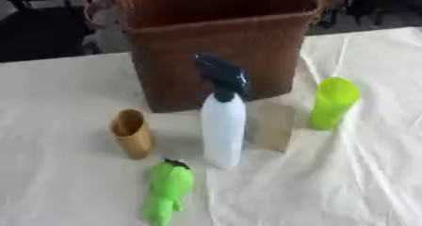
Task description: Pick up objects on the table and place them in the box.
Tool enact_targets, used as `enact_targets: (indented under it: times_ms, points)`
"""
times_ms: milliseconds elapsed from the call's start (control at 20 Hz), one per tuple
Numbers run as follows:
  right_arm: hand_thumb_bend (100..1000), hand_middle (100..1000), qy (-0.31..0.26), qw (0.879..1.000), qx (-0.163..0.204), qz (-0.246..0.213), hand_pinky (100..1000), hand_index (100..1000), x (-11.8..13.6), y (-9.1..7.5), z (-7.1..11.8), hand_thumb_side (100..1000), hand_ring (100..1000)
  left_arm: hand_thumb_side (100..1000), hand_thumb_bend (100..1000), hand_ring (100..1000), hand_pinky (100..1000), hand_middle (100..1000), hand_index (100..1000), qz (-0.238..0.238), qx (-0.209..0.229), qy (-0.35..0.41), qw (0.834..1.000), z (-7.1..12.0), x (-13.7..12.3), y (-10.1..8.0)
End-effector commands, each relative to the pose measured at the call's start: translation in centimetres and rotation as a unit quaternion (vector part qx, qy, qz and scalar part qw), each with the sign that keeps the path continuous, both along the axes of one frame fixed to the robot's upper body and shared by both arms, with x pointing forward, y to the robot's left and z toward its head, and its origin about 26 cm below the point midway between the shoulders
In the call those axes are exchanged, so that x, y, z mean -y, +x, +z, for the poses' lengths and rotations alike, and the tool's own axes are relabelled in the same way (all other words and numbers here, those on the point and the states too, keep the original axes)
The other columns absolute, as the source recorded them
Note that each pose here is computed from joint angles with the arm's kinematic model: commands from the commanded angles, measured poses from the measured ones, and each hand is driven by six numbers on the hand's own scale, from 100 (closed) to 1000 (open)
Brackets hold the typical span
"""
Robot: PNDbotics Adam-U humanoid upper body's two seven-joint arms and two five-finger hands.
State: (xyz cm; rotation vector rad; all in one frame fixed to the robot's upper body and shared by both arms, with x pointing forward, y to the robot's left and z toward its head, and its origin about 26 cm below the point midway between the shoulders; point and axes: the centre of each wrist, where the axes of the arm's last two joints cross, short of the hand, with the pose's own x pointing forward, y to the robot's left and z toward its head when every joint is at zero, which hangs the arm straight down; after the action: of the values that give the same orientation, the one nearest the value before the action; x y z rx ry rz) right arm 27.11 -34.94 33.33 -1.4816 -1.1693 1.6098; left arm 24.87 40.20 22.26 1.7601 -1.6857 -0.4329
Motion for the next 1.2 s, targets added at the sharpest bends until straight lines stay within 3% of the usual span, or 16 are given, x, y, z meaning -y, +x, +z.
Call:
enact_targets:
  times_ms: [50,100,150,200,450,750,800,950,1200]
  points:
    - [414,962,-0.013,0.999,-0.031,0.003,835,1000,-0.3,-0.3,1.2,1000,1000,980,100,986,987,919,903,-0.006,0.002,0.021,1.000,1.3,-0.1,0.0]
    - [297,936,-0.010,0.999,-0.036,0.006,838,1000,-0.3,-0.3,1.3,1000,994,980,100,986,988,920,902,-0.007,0.001,0.021,1.000,1.3,-0.1,0.0]
    - [100,851,-0.006,0.999,-0.037,0.008,853,965,-0.4,-0.3,1.4,1000,962,979,100,984,987,918,901,-0.007,0.001,0.021,1.000,1.4,-0.1,0.0]
    - [100,852,-0.001,1.000,-0.028,0.012,830,967,-0.4,-0.4,1.6,1000,908,977,100,978,985,911,899,-0.007,0.001,0.020,1.000,1.4,-0.1,0.0]
    - [100,884,0.003,1.000,-0.012,0.018,827,1000,-0.3,-0.3,1.2,1000,890,974,100,973,982,904,896,-0.008,0.002,0.016,1.000,1.4,0.0,0.0]
    - [185,931,-0.018,0.998,-0.050,0.028,821,1000,-0.8,0.0,0.0,1000,934,975,100,970,979,897,891,-0.019,0.004,0.015,1.000,1.5,0.2,0.2]
    - [224,917,-0.019,0.998,-0.052,0.031,824,1000,-1.0,0.1,-0.1,1000,932,975,100,970,978,895,891,-0.021,0.004,0.015,1.000,1.5,0.3,0.2]
    - [228,915,-0.019,0.998,-0.050,0.033,824,1000,-1.3,0.2,-0.2,1000,932,975,100,970,978,895,891,-0.023,0.003,0.015,1.000,1.5,0.3,0.3]
    - [245,908,0.008,0.999,-0.011,0.039,827,994,-2.2,0.4,0.0,1000,925,973,100,969,977,889,888,-0.029,0.001,0.012,1.000,1.6,0.5,0.4]
